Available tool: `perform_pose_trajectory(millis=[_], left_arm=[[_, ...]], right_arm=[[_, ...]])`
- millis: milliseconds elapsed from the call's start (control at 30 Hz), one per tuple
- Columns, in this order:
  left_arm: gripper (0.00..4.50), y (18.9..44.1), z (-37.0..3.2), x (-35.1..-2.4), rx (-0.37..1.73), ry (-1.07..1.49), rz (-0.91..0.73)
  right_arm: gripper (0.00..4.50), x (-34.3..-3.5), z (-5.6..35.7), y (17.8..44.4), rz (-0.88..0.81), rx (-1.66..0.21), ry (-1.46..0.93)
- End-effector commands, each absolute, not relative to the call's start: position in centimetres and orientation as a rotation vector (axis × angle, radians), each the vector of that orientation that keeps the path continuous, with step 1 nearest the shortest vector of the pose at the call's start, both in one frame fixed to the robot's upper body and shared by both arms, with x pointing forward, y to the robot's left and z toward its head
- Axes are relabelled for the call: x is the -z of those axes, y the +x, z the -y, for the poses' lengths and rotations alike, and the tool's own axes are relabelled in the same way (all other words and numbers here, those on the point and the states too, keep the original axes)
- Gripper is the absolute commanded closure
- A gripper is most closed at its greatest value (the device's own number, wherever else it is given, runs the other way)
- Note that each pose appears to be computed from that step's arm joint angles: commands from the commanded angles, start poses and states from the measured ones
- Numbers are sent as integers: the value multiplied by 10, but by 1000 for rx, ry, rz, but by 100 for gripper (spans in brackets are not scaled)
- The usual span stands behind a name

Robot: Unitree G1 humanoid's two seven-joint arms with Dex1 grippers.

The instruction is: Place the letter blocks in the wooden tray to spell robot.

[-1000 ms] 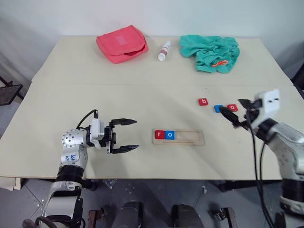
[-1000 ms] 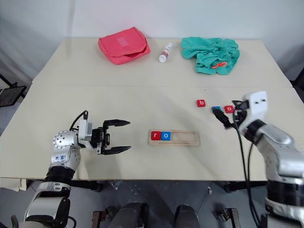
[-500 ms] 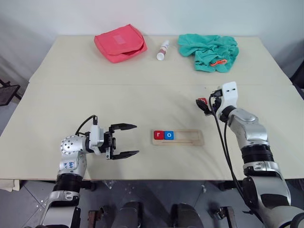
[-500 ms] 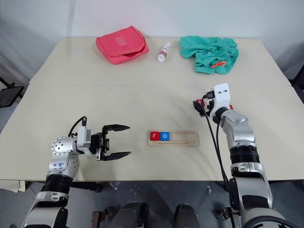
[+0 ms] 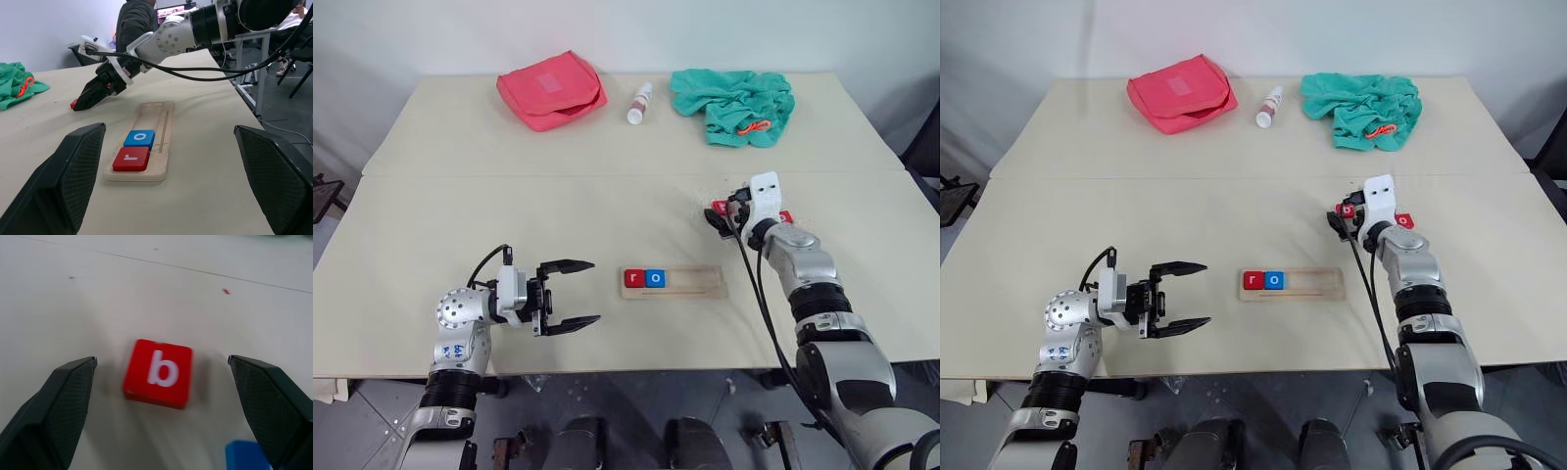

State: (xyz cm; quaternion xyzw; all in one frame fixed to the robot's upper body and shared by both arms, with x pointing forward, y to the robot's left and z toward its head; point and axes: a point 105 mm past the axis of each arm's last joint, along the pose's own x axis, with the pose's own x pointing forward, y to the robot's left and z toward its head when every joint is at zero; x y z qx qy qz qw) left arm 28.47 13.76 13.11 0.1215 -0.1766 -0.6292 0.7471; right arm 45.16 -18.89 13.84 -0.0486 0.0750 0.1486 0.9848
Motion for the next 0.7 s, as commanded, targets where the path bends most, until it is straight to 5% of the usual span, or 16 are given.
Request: perform_pose_trajectory(millis=[33,167,400,700], left_arm=[[3,282,-136,-137,1374,271,429],[0,282,-136,-136,1366,269,431],[0,282,-138,-134,1367,265,432],[0,286,-153,-127,1356,283,397]], right_arm=[[0,-147,185,455,-125,-300,-101],[63,-141,186,457,-157,-255,-61],[302,-146,186,457,-133,-247,-49],[302,-200,193,401,67,-332,-63]])
